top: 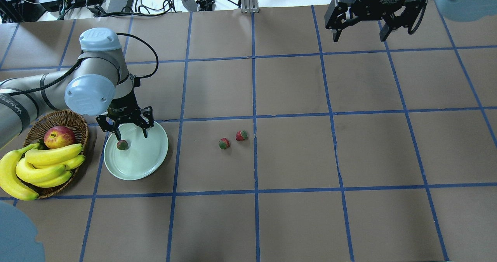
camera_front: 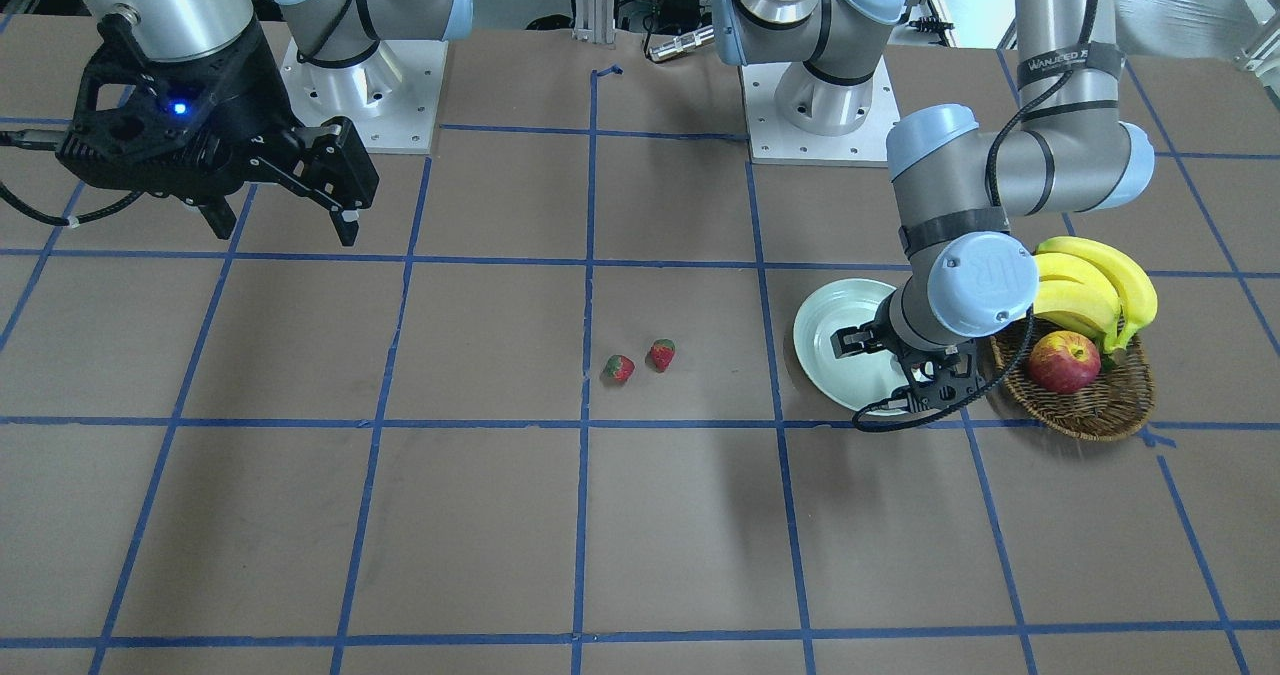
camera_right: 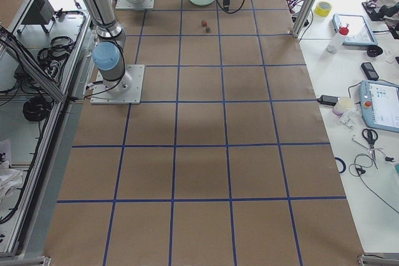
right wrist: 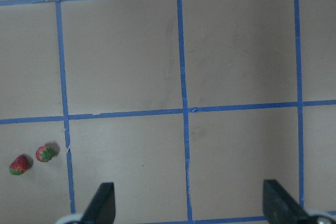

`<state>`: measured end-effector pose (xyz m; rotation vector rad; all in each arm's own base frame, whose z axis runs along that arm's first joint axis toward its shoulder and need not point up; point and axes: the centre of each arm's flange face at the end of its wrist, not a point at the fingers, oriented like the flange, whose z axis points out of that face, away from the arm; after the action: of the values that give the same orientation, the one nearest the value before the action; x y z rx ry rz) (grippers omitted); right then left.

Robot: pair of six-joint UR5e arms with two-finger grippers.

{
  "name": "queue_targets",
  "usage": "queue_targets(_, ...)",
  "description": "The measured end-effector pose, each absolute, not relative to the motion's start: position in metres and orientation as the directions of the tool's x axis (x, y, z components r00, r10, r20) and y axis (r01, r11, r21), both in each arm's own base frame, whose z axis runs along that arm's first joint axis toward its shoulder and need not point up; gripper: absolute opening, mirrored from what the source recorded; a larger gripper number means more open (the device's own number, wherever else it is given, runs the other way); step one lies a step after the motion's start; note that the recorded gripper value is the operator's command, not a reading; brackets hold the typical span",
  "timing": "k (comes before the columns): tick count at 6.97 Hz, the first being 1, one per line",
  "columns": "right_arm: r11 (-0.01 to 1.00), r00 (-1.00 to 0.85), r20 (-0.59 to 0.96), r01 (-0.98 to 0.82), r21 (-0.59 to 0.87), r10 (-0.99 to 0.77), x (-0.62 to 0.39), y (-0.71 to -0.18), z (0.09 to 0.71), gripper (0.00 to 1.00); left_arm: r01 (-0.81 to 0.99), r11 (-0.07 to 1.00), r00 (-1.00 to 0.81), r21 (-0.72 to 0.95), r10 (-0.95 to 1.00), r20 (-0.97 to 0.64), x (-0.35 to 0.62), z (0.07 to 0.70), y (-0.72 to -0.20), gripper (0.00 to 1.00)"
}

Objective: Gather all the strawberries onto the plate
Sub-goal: 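Move the left gripper back to the remaining strawberries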

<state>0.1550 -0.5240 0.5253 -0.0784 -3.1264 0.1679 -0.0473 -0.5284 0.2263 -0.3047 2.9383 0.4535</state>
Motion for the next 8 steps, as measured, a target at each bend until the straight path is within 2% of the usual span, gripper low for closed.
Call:
queue_targets(2,0.994,-0.999,0.008,0.048,-0.103,0.049,0.155,-0.523,0.524,1.0,-0.324,0.914,-0.946,0.243,-0.309,-0.098,-0.09,0.248,-0.522,1.0)
queue_targets(4,0.994,-0.999,0.01,0.045,-0.104,0.046,0.154,-0.523,0.524,1.0,-0.422,0.887,-0.907,0.187,-0.413,-0.083,-0.17,0.263,-0.507,1.0)
queue_targets(6,0.993,-0.999,0.008,0.044,-0.107,0.045,0.154,-0.524,0.524,1.0,-0.49,0.853,-0.868,0.178,-0.496,-0.014,-0.213,0.257,-0.503,1.0)
queue_targets(8,0.993,-0.999,0.006,0.043,-0.108,0.044,0.155,-0.525,0.523,1.0,-0.482,0.849,-0.867,0.217,-0.498,0.023,-0.233,0.236,-0.492,1.0)
